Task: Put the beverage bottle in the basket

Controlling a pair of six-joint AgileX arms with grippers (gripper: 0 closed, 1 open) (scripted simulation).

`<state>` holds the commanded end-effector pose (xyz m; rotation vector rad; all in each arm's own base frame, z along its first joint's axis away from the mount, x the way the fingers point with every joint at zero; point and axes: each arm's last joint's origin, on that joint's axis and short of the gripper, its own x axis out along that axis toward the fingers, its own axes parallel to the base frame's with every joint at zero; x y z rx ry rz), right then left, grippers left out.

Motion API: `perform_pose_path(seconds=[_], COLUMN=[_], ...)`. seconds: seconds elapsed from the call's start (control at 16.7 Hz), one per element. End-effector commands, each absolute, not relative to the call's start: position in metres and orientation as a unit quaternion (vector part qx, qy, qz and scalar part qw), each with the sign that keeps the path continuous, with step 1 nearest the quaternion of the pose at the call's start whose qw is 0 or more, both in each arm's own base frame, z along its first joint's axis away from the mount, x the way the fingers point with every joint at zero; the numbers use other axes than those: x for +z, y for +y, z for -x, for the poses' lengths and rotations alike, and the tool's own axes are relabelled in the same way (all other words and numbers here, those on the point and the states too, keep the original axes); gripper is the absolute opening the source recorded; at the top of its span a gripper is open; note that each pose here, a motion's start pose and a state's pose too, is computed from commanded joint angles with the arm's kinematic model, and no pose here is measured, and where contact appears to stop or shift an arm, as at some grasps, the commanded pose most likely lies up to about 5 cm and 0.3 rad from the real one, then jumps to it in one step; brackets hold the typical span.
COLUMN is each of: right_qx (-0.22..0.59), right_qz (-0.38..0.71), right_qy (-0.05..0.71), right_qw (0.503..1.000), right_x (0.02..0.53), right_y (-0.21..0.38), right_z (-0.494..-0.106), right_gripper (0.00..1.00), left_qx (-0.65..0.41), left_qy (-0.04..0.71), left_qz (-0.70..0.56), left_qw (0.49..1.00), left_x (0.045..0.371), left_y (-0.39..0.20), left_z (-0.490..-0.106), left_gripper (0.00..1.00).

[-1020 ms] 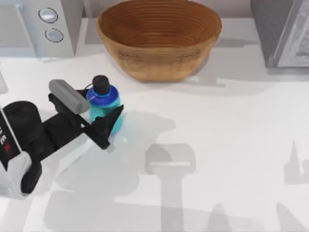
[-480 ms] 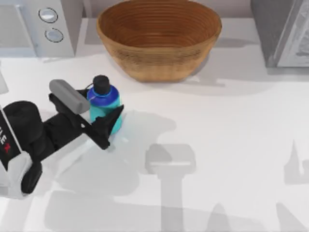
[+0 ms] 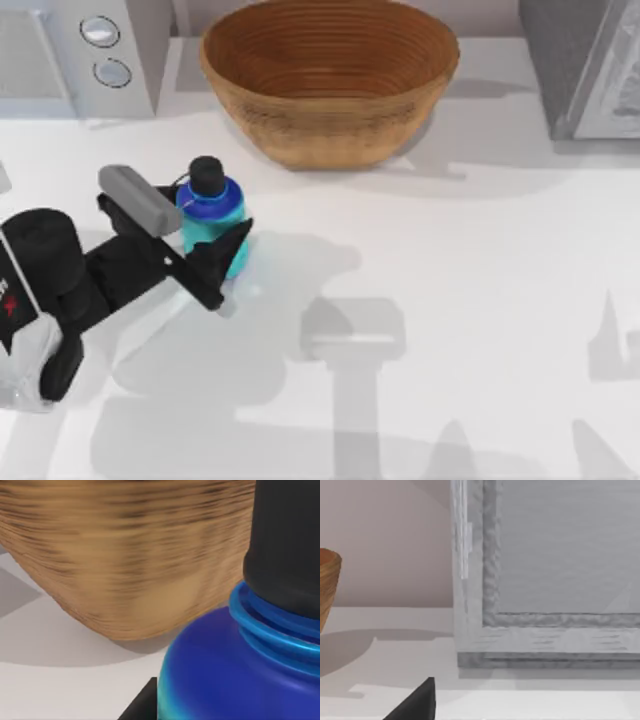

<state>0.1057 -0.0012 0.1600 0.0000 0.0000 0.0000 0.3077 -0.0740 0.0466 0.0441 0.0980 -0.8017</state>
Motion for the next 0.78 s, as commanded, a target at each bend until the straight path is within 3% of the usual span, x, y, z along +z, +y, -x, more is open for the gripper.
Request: perform_pose_path(seconds=[0.3,0.6,0.78], right_qx=[0.000,0.000,0.000], right_qz=[0.000,0.000,0.000], right_qy=[0.000,0.000,0.000], right_qw=[1.000,1.000,1.000], right_x=[0.160,0.160,0.160], right_y=[-0.001,-0.001,-0.001], right_z=[-0.106,-0.106,-0.106], right_gripper=[1.00,1.00,1.00], left_qx=[-0.358,-0.357,-0.370], left_qy=[0.082,0.021,0.027], left_qz=[-0.013,-0.031,-0.032], left_qw=[0.930,0.933,0.928], left_x=[0.070,0.140,0.152], left_y=[-0.031,0.005,0.018], left_z=[-0.292,-0.264,-0.238], left_gripper=[0.00,0.00,0.00])
